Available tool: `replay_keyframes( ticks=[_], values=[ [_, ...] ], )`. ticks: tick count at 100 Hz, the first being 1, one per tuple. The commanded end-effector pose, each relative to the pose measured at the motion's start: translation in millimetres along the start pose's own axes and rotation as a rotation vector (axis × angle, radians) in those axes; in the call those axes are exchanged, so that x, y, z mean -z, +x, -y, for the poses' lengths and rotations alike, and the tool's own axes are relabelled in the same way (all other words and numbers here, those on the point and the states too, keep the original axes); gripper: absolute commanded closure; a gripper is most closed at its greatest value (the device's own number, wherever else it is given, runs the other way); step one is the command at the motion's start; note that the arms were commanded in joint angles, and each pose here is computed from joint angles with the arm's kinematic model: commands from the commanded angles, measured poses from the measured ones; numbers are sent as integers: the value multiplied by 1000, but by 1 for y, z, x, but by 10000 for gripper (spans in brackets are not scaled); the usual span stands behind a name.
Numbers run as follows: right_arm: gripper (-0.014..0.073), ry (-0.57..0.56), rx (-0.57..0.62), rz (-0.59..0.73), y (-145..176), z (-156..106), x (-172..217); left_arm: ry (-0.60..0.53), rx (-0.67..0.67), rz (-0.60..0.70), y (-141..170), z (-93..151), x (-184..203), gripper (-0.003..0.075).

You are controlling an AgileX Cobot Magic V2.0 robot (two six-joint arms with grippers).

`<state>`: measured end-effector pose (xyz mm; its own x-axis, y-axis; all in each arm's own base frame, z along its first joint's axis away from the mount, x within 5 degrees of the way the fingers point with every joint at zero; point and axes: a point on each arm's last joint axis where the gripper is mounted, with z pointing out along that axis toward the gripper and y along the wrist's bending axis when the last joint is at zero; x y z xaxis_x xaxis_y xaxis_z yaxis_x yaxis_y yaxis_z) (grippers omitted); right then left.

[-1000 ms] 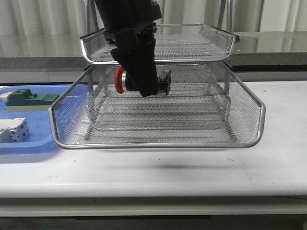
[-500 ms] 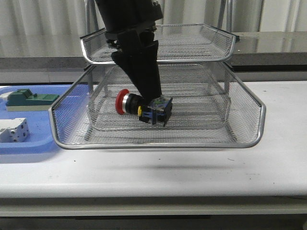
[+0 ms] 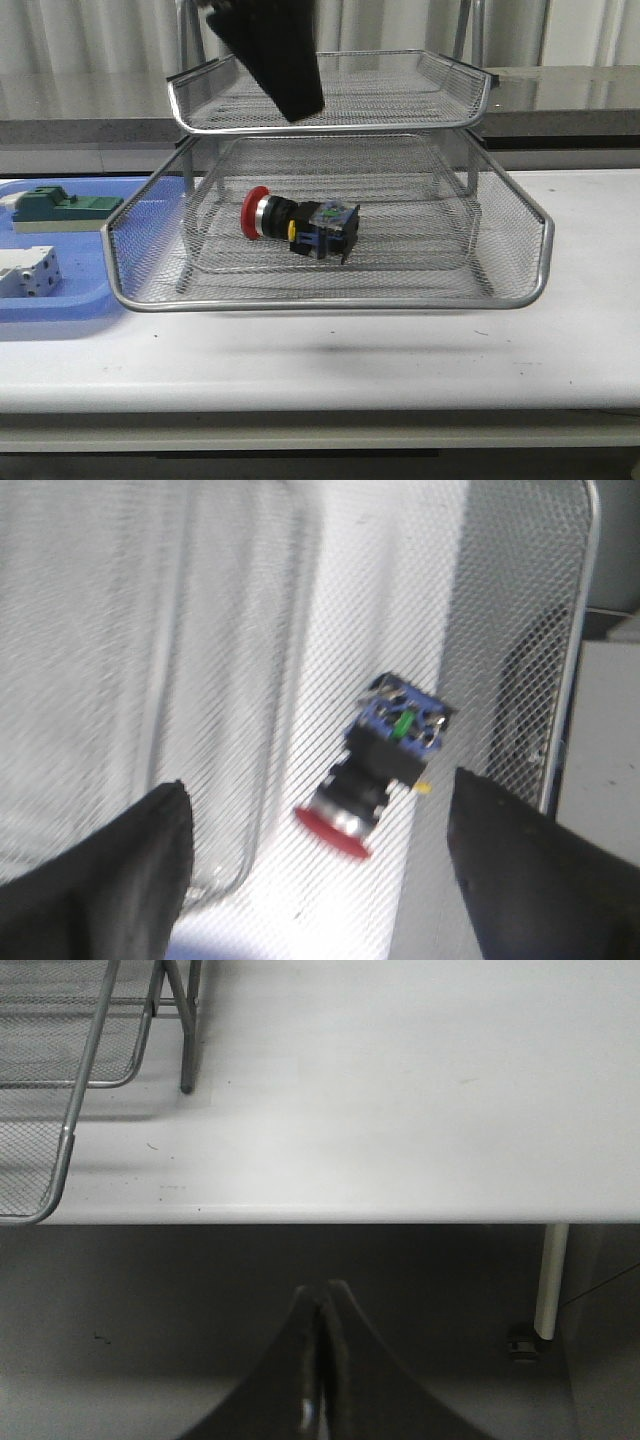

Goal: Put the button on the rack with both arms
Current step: 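Lower the button onto the pulled-out middle tier and open the left gripper, then raise the left gripper away from the rack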

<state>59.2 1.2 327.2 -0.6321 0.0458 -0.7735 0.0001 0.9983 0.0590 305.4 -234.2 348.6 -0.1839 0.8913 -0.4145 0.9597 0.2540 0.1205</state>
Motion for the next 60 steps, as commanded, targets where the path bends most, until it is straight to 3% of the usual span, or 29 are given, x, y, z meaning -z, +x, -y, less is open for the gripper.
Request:
replay_keyframes(
  ticks=[1, 38, 60],
  values=[
    [704, -3, 8, 85, -13, 0, 6, -101, 67, 73, 8, 3, 57, 209],
    [704, -3, 8, 85, -13, 0, 6, -406, 364, 252, 74, -21, 160, 209],
    [704, -3, 8, 85, -13, 0, 6, -548, 520, 365, 121, -11, 180, 209]
  ],
)
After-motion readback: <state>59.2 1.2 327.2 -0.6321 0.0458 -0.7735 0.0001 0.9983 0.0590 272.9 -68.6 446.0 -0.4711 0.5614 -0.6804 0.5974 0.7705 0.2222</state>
